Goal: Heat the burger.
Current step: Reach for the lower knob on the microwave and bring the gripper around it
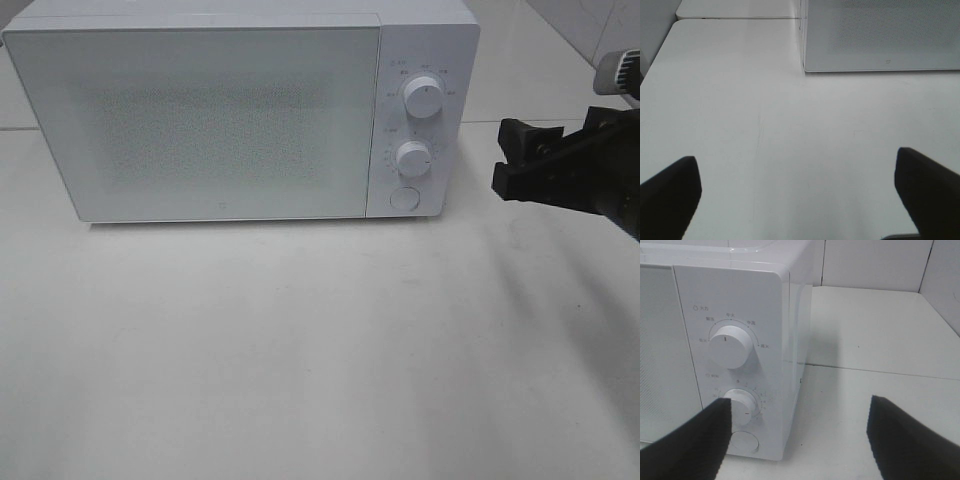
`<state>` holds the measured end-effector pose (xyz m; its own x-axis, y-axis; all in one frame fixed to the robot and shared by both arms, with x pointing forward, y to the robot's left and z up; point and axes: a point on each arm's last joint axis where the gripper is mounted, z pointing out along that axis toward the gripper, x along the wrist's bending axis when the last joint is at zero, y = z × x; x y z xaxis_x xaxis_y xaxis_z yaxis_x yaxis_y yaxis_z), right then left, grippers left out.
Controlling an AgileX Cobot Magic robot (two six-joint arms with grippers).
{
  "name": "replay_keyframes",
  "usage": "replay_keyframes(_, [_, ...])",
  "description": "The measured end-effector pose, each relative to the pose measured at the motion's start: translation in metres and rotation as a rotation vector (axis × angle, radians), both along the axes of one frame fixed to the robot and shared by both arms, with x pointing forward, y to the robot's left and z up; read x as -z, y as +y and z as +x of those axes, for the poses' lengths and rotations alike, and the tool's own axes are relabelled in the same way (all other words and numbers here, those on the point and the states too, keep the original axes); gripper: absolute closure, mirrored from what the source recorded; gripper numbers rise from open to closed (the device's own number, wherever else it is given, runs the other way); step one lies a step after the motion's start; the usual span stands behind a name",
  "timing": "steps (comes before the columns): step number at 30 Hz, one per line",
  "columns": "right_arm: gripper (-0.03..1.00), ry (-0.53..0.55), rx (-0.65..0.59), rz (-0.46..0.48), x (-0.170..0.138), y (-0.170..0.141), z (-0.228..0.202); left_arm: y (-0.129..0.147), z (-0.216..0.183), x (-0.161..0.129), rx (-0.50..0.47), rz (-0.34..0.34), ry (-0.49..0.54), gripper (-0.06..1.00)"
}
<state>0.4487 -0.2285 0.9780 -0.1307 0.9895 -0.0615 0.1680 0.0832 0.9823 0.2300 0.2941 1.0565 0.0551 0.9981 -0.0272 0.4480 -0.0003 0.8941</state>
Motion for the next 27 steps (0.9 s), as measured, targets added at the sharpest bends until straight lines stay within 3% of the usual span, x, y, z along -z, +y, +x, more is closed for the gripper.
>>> replay_keyframes(11, [0.23, -0.087, 0.030, 0.000, 0.014, 0.027, -0.002, 0.000, 0.000, 0.000, 0.000, 0.000, 0.000, -0.03])
replay_keyframes(19, [0.23, 0.021, 0.050, -0.023, 0.042, 0.049, -0.014, 0.000, 0.000, 0.000, 0.000, 0.000, 0.000, -0.03])
replay_keyframes(27, [0.23, 0.052, 0.060, -0.029, 0.051, 0.061, -0.010, 0.000, 0.000, 0.000, 0.000, 0.000, 0.000, -0.03])
